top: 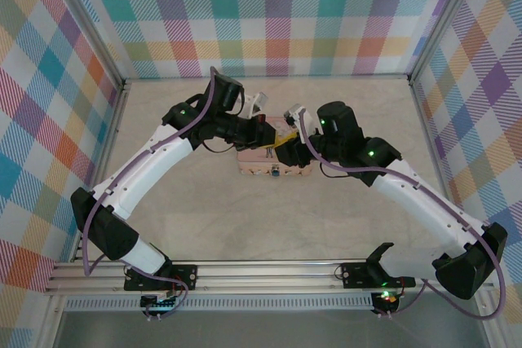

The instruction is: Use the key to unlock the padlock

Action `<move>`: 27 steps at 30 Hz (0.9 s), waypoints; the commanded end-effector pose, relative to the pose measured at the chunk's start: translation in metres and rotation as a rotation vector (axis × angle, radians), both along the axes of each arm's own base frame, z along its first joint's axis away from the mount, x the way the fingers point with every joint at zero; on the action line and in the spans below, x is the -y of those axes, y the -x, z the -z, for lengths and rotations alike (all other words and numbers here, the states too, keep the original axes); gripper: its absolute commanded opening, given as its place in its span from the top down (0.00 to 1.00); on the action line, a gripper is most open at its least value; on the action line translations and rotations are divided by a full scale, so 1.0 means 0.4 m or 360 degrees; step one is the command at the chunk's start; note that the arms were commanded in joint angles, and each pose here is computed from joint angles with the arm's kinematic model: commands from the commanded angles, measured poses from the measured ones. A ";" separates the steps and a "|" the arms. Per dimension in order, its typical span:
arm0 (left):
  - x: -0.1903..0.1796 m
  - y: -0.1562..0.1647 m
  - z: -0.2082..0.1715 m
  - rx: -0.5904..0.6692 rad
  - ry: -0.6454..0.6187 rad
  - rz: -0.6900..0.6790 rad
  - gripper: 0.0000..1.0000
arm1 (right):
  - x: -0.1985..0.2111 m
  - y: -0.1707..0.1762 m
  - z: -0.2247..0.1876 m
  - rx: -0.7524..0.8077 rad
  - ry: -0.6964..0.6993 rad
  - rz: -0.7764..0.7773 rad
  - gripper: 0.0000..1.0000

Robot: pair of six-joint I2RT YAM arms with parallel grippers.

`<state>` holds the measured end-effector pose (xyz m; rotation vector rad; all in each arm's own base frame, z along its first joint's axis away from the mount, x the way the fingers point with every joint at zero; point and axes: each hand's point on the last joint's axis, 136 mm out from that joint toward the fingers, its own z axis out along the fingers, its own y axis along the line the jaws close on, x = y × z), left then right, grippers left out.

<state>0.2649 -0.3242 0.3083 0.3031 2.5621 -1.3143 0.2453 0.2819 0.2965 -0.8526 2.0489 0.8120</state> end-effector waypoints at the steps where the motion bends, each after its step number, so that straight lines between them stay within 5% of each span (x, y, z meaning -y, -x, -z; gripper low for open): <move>1: 0.045 0.018 -0.093 0.0120 0.0193 0.0122 1.00 | -0.033 0.029 -0.013 0.0009 -0.0077 -0.0119 0.60; 5: 0.047 0.018 -0.093 0.0112 0.0199 0.0127 1.00 | -0.028 0.028 -0.012 0.0016 -0.0064 -0.0103 0.66; 10: 0.047 0.015 -0.087 0.0112 0.0189 0.0120 1.00 | -0.036 0.034 -0.012 0.0006 -0.0067 -0.0141 0.55; 27: 0.049 0.004 -0.082 0.0117 0.0180 0.0111 1.00 | -0.029 0.068 -0.033 0.0042 -0.0144 -0.0206 0.56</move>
